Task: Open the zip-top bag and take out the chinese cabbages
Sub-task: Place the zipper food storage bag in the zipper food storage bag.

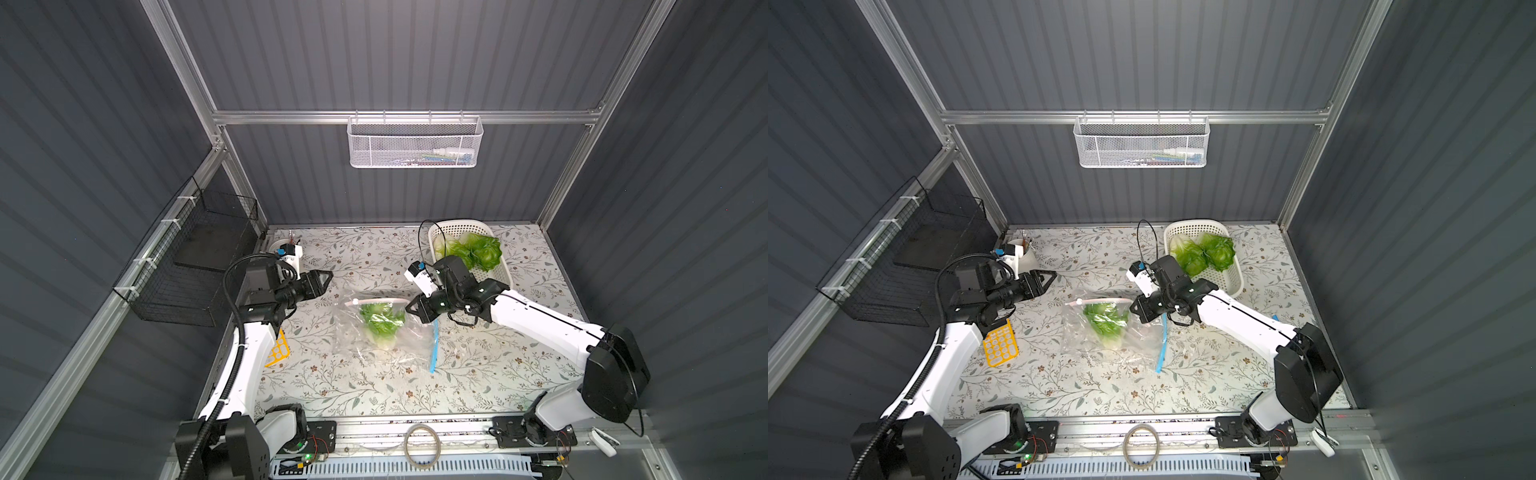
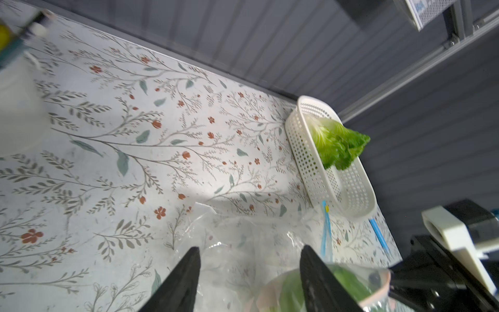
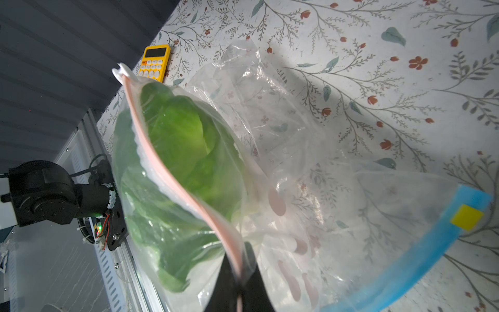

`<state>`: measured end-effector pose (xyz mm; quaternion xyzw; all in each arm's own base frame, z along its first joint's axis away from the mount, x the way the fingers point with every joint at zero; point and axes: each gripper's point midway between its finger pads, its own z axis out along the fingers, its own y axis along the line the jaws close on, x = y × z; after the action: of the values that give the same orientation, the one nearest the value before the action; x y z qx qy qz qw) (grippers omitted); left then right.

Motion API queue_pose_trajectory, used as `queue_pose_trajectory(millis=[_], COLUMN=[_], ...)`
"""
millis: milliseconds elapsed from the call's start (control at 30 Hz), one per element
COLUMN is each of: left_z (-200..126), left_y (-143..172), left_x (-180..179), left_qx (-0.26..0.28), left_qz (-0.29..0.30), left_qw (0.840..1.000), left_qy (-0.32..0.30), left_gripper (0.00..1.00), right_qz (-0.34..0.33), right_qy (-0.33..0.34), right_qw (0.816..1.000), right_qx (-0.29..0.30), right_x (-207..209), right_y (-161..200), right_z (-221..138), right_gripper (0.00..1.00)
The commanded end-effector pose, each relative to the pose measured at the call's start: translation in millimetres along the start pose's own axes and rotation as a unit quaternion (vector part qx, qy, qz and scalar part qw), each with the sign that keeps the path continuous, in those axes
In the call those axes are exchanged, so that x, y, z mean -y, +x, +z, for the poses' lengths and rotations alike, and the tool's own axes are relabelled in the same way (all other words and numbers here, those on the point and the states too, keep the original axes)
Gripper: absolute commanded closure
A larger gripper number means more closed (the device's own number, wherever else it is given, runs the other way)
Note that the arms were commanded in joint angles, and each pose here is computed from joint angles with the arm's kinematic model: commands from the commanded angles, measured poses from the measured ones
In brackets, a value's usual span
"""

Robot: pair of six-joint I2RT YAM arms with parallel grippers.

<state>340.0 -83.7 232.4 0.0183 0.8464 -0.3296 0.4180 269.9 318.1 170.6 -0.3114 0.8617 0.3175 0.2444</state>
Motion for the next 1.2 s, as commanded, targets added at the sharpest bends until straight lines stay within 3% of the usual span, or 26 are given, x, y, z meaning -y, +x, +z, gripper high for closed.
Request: queue_pose_trajectory(millis=[0, 233, 633, 867, 1167], left_z=[-6, -16, -2, 6, 10], left_y=[14, 38, 57, 69, 79], left_x=[27, 57, 51, 48, 55], left_qx=[-0.046, -0.06, -0.105, -0.134, -0.153], left_qz=[0.041, 0.089, 0.096, 0.087, 0.083], left_qw=[0.996, 0.985, 0.983, 0.98, 0.975], left_qy=[0.069, 0.135, 0.117, 0.115, 0.137], left_gripper=[0.43, 0.44, 0.47, 0.39, 0.51], right_qz=[-0.014, -0.015, -0.021, -0.021, -0.016], right_qy=[0.007, 0.001, -0.006, -0.006, -0.006], right_qw=[1.0, 1.0, 1.0, 1.0, 1.0], right_qx=[-0.002, -0.002, 0.004, 0.007, 0.011], right_x=[4, 5, 3, 3, 6], right_y=[5, 6, 4, 6, 9], right_z=[-3, -4, -6, -6, -9], right_gripper=[1.0, 1.0, 1.0, 1.0, 1.0])
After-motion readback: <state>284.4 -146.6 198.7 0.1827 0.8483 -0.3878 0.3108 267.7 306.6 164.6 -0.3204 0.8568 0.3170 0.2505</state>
